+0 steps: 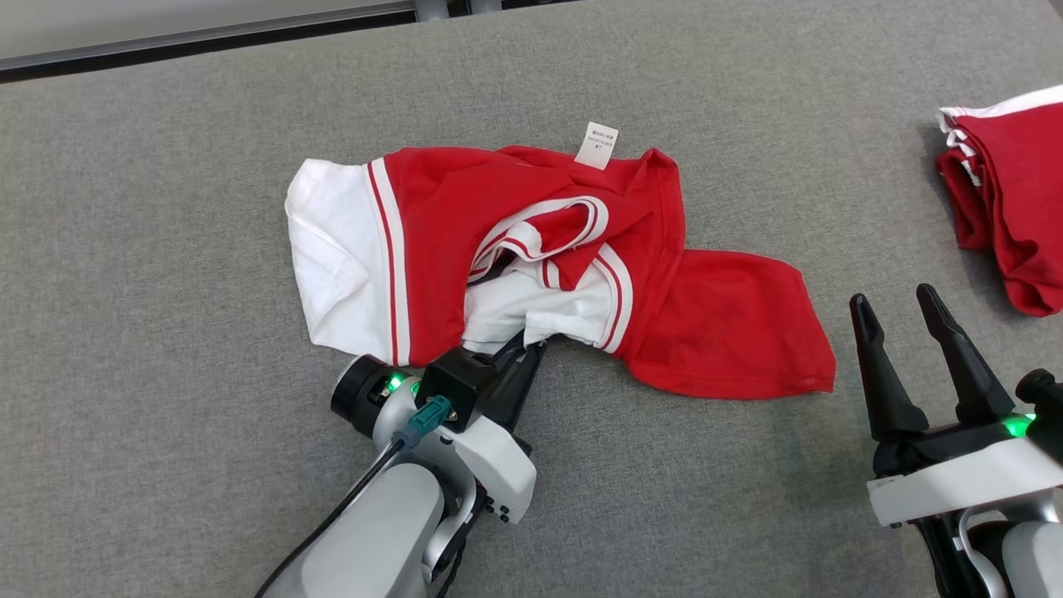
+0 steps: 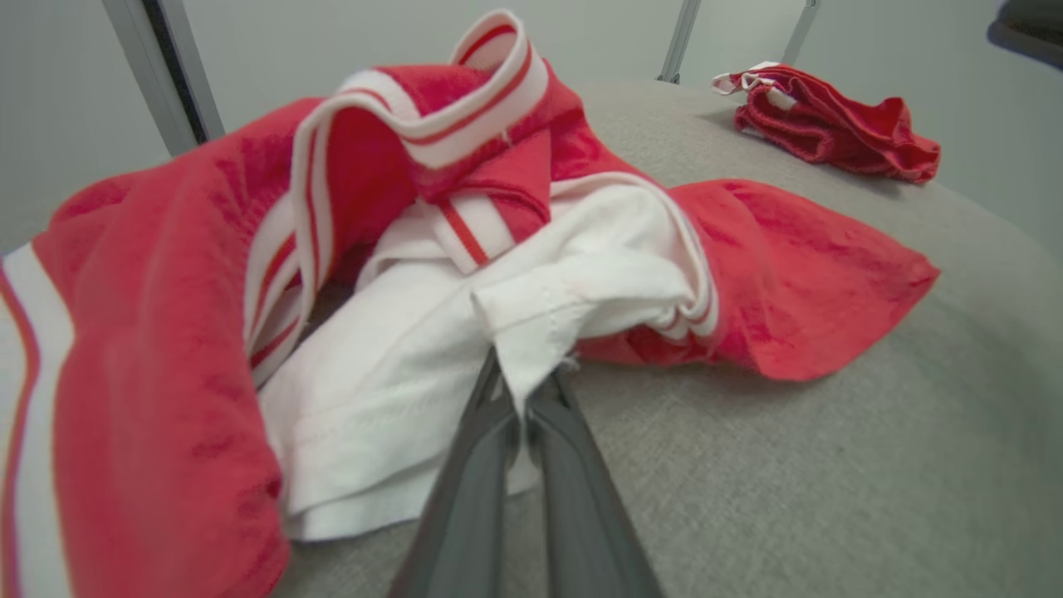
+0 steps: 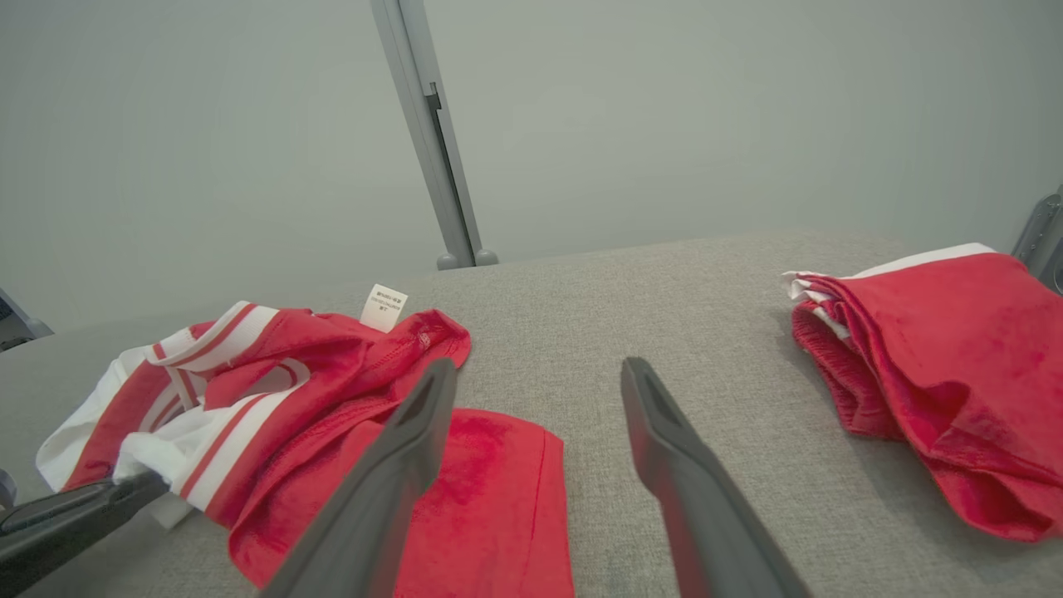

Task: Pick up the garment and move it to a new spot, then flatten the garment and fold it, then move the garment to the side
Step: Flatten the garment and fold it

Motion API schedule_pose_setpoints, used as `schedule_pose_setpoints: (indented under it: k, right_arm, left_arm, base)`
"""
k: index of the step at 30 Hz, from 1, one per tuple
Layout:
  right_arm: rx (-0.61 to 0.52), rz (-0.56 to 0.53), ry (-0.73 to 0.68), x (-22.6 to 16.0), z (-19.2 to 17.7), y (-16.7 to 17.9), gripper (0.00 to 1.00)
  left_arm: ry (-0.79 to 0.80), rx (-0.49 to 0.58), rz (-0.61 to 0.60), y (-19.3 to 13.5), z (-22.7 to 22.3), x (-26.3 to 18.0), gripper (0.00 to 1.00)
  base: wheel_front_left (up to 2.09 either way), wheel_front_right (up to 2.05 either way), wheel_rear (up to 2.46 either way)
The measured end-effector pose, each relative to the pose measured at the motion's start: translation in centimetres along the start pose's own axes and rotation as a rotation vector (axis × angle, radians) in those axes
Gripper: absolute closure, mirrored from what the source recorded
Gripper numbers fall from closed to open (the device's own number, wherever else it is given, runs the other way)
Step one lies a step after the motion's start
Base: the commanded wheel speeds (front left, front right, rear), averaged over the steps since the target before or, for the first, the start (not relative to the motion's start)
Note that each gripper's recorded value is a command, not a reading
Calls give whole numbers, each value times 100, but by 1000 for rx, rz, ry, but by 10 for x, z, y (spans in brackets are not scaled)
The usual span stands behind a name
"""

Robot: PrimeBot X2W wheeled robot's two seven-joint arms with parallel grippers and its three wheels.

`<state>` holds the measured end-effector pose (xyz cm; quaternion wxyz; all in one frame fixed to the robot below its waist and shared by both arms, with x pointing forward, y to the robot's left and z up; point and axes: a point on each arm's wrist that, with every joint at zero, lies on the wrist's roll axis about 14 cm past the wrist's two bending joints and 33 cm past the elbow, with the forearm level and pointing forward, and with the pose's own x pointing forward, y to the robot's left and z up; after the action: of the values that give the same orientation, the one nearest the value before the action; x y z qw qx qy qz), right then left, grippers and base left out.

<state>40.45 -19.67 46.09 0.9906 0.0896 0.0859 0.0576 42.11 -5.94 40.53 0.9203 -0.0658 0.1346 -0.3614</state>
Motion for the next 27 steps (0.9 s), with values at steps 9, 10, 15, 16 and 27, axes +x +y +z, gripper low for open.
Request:
schedule_pose_setpoints:
  k: [9, 10, 15, 16, 27]
  right_arm:
    - [20, -1, 1, 7, -5, 0, 0]
    - [21, 0, 1, 8, -5, 0, 0]
    - [33, 22, -1, 13, -6, 8, 0]
    - [34, 27, -1, 14, -5, 10, 0]
    - [50, 77, 6, 25, -6, 26, 0]
  left_arm:
    - [-176, 64, 151, 36, 50, -9, 100]
    - [-195, 78, 168, 40, 55, -14, 100]
    - [-252, 118, 280, 64, 78, -49, 100]
    - [-254, 121, 306, 68, 81, -57, 100]
    - [-56, -96, 592, 87, 17, -146, 100]
  base:
    - [0, 0, 0]
    - [0, 0, 0]
    - [0, 0, 0]
    - [0, 0, 0]
    - [0, 0, 0]
